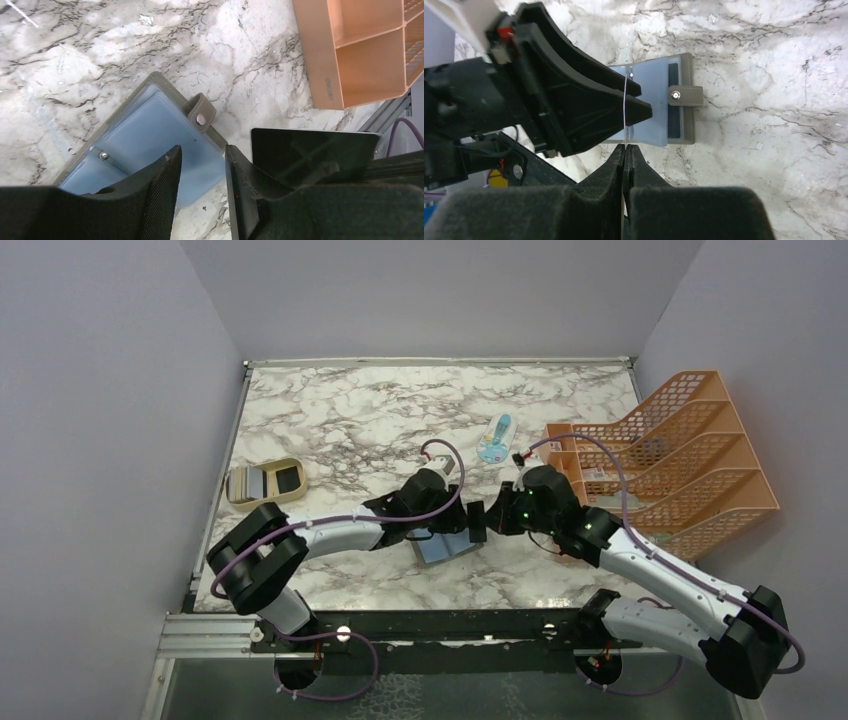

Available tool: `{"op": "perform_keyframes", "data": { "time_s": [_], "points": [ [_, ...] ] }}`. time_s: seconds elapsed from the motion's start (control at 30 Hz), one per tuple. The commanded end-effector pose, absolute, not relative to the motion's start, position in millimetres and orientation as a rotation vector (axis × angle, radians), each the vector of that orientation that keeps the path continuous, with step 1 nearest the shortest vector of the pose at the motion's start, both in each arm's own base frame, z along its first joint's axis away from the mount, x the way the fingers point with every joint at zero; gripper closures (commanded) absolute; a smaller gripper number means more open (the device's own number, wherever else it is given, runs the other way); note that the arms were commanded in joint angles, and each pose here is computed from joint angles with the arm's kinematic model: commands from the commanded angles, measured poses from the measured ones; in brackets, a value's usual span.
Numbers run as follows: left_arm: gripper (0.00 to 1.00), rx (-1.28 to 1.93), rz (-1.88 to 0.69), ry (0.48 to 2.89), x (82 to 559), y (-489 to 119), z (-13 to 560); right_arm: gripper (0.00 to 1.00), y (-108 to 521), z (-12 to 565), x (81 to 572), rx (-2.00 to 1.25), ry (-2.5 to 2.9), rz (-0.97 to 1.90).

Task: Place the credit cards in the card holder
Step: Turn over the card slot in the card holder.

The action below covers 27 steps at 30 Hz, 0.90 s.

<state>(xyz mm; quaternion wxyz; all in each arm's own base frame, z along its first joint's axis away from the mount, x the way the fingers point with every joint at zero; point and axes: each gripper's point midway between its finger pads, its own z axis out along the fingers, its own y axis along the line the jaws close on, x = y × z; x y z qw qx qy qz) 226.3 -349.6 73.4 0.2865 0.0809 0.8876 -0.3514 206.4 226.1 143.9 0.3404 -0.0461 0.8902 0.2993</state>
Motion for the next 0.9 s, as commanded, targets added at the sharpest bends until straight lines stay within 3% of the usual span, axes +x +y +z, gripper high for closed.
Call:
{"op": "perform_keyframes", "data": {
  "time_s": [0.0, 0.17, 0.43, 0.67, 0.87],
  "points": [
    [0.61, 0.157, -0.835, 2.358, 234.6, -328.4, 82.6, 0.99, 237.5, 138.4, 205.3, -0.162, 2.315, 0.845],
    [0.66, 0.111, -0.765, 2.401, 227.9, -305.1, 77.6, 0.99, 251.9, 124.6, 206.6, -0.209, 2.348, 0.889],
    [0.86, 0.063, -0.679, 2.481, 203.8, -265.1, 46.8, 0.99, 250.6, 75.4, 217.9, -0.215, 2.493, 0.736],
    [0.89, 0.066, -0.585, 2.504, 201.4, -244.7, 27.4, 0.99, 236.6, 52.2, 214.5, -0.167, 2.558, 0.639],
    [0.90, 0.100, -0.560, 2.481, 212.5, -244.8, 24.6, 0.99, 252.1, 81.6, 220.3, -0.210, 2.486, 0.738]
  ]
}}
